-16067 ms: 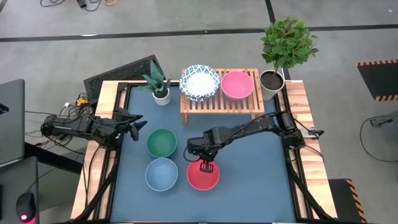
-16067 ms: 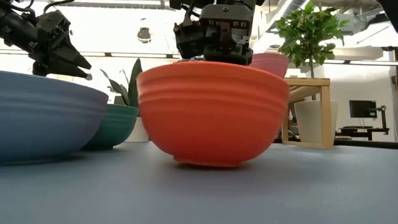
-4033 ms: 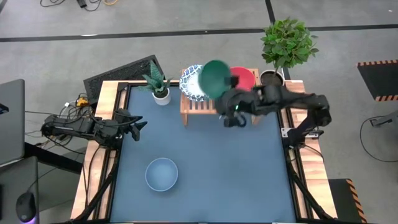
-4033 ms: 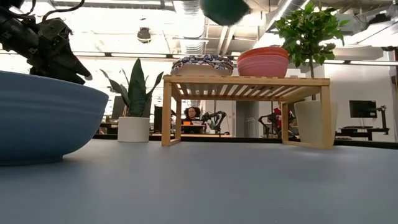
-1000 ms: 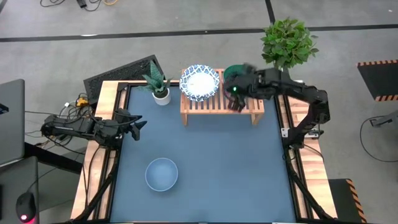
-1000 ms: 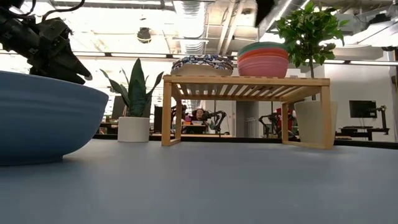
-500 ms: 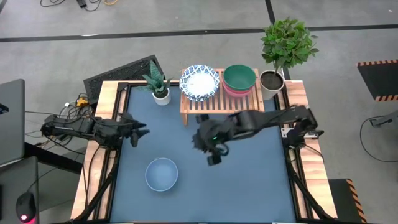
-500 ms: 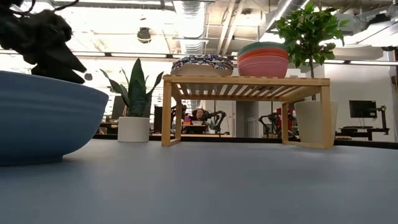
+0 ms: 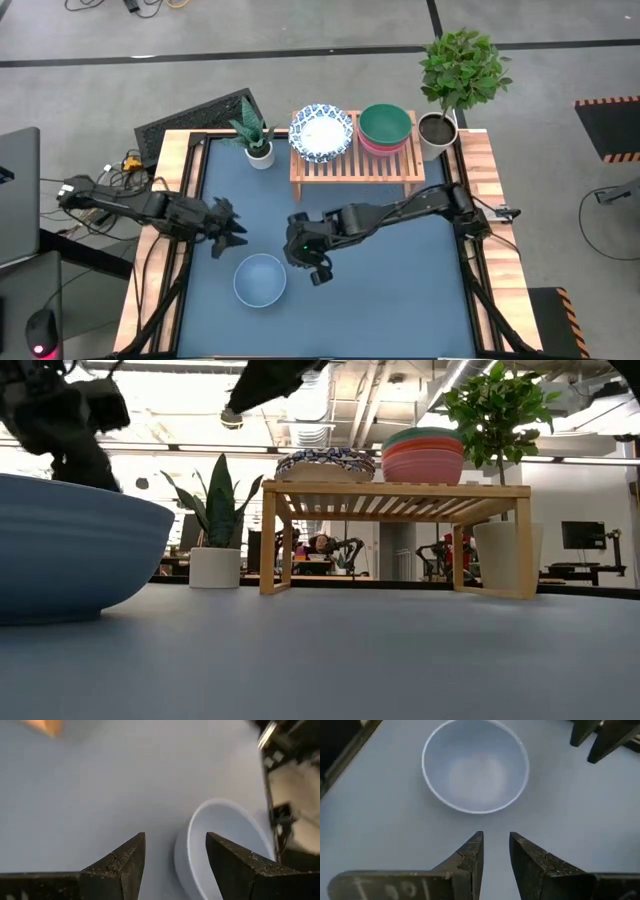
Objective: Place and stack bowls onto a shelf
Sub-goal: Stack the blue bowl on top of the green bowl on the shelf
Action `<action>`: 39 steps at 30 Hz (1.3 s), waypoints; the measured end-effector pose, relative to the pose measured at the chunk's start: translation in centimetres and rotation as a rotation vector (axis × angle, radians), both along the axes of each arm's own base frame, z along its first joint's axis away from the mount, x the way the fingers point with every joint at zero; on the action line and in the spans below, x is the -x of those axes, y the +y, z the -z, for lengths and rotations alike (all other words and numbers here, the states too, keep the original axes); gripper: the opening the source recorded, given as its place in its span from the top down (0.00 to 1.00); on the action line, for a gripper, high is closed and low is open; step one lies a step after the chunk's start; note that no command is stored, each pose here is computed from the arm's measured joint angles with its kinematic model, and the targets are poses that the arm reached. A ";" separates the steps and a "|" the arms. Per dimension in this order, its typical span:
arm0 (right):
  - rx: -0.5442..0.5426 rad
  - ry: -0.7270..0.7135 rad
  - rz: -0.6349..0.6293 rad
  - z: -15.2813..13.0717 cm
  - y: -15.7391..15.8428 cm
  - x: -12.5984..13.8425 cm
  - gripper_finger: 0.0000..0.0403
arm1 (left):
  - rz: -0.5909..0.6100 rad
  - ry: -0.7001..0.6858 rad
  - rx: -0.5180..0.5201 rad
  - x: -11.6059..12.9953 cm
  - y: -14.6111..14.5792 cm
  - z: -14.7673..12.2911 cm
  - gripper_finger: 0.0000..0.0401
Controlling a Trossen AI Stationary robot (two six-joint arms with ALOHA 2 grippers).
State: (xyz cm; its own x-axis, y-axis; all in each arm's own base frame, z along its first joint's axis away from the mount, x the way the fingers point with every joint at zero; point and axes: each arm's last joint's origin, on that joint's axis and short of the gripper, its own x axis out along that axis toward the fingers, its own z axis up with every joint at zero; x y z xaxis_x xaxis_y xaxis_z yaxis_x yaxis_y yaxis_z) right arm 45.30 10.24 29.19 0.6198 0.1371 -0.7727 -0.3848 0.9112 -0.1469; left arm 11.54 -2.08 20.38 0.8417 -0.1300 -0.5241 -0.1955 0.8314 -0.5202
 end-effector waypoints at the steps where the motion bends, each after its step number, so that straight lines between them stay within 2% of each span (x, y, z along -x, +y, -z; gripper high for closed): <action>1: 0.005 -0.012 -0.014 0.3 0.2 -0.3 0.70 | 0.010 0.033 0.008 -0.3 -0.2 0.3 0.52; 7: -0.001 -0.015 -0.016 0.5 0.4 -0.4 0.70 | 0.054 0.226 0.006 -1.9 -1.4 2.4 0.52; 10: -0.007 -0.012 -0.007 0.4 0.3 -0.4 0.70 | 0.074 0.275 0.001 -2.6 -2.0 3.2 0.52; 20: -0.027 -0.024 0.036 0.1 -0.7 -0.6 0.70 | 0.084 0.273 -0.002 -4.4 -3.2 4.3 0.52; 24: -0.047 -0.018 0.067 0.1 -1.0 -0.6 0.70 | 0.001 0.129 -0.015 -5.4 -2.9 3.4 0.52; 31: -0.064 -0.006 0.081 0.2 -0.6 -0.5 0.70 | 0.043 -0.040 -0.052 -6.4 -2.4 1.9 0.52; 33: -0.064 -0.004 0.081 0.2 -0.5 -0.4 0.70 | 0.075 -0.020 -0.058 -6.6 -2.2 1.4 0.52; 36: -0.064 -0.001 0.082 0.2 -0.5 -0.4 0.70 | 0.161 0.077 -0.061 -6.5 -2.2 0.7 0.52; 39: -0.064 0.001 0.082 0.2 -0.5 -0.4 0.70 | 0.192 0.162 -0.089 -6.0 -2.6 0.8 0.52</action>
